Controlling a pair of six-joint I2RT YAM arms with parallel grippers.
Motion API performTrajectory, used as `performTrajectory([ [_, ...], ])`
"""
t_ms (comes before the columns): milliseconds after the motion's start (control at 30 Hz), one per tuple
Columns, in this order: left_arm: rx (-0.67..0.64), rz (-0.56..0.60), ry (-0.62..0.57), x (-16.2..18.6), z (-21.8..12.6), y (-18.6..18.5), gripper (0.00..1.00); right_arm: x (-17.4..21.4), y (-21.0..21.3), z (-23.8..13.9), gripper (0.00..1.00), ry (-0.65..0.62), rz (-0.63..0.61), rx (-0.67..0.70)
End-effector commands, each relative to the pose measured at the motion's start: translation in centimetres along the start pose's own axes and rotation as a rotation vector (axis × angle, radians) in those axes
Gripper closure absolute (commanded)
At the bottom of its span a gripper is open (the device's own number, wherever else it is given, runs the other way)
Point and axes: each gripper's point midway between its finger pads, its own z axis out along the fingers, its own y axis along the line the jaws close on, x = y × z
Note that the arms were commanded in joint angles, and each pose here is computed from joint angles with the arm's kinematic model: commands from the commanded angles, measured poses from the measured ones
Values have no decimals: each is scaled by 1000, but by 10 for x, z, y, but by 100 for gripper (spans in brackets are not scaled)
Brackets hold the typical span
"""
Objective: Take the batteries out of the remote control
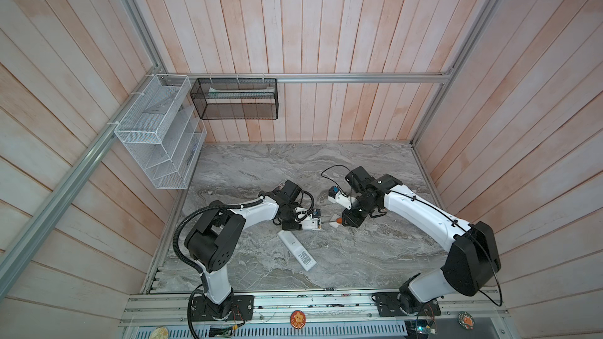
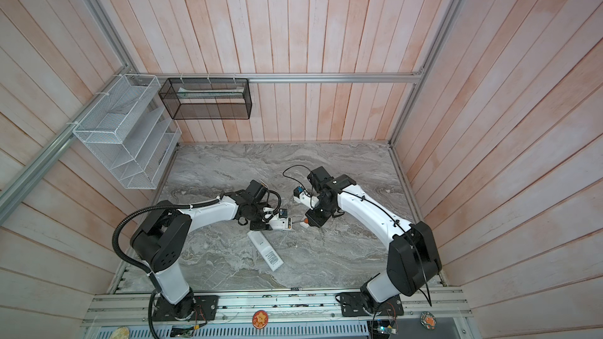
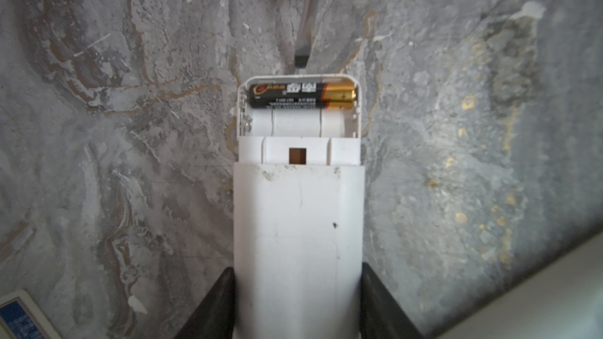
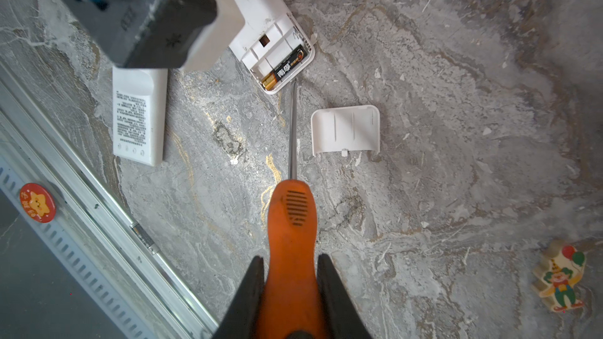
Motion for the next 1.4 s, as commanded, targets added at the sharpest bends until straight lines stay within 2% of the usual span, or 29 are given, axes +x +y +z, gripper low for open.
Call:
performTrajectory([
  [0, 36, 1, 1, 3, 5, -6, 78, -6, 4, -10, 100, -22, -3, -2],
  [700, 39, -2, -6, 2, 4, -6, 79, -12, 7, -5, 100, -30, -11, -28],
  [1367, 41, -1, -16, 0, 3, -7, 79, -3, 8, 16, 100, -8, -10, -57],
])
